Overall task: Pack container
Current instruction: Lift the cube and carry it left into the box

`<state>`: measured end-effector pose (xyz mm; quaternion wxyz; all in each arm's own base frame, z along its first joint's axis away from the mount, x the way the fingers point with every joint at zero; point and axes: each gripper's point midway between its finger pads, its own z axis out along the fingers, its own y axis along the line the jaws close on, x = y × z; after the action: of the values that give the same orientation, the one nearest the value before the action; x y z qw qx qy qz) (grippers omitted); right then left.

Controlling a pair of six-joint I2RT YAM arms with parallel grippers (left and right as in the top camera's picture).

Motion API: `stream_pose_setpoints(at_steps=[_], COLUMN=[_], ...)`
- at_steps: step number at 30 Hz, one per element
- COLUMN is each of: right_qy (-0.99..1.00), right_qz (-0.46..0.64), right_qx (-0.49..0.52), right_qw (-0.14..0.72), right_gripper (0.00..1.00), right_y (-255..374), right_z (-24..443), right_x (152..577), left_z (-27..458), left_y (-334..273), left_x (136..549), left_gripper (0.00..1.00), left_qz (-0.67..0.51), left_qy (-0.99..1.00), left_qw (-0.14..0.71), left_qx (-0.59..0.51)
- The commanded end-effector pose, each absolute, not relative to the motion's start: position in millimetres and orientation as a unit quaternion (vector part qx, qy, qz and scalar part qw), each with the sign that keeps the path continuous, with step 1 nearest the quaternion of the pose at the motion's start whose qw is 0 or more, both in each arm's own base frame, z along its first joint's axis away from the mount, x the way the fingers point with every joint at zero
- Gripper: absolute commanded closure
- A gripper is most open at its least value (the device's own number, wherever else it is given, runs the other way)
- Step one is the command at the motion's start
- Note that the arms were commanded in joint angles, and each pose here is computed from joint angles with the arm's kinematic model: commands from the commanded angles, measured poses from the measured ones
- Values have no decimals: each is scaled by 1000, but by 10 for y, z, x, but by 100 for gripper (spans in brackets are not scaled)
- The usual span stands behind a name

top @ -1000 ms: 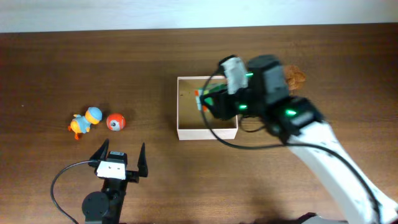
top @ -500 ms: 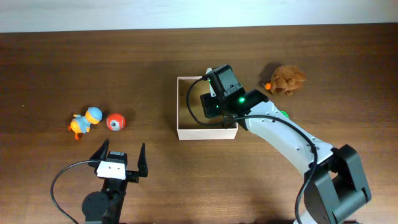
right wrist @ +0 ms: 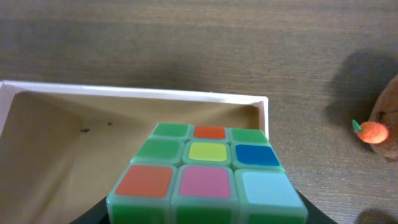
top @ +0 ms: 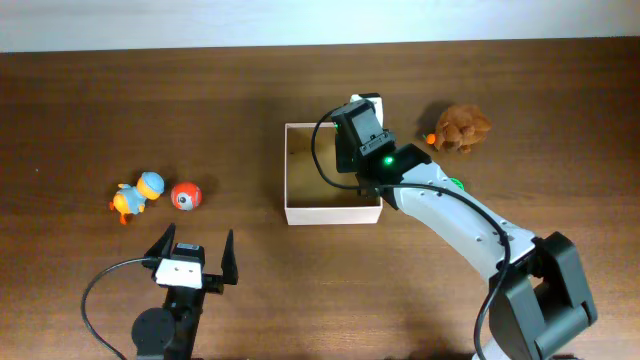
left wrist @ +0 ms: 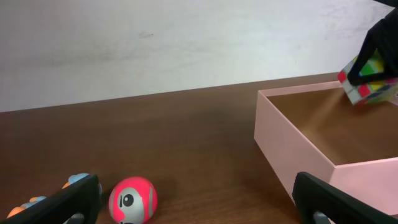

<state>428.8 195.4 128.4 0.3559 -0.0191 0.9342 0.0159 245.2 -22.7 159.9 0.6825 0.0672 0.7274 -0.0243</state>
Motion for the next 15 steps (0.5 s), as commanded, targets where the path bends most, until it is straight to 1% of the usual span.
stream_pose_setpoints(at_steps=[1, 9, 15], right_qy=[933, 944, 942], right_qz=[0, -12, -8], right_qx=[-5, -3, -2], right_qw=[359, 330, 336], right_gripper=[47, 47, 47], right_y=[1939, 1952, 1969], right_z=[1205, 852, 861], right_x=[4369, 4374, 4404], left_z=[1596, 1596, 1596], left_y=[-214, -214, -214], left_x=[2449, 2449, 2449], left_gripper=[1, 1, 1], left_qz=[-16, -16, -16], left_qy=[726, 726, 726], left_qw=[683, 683, 683], left_qx=[72, 72, 72])
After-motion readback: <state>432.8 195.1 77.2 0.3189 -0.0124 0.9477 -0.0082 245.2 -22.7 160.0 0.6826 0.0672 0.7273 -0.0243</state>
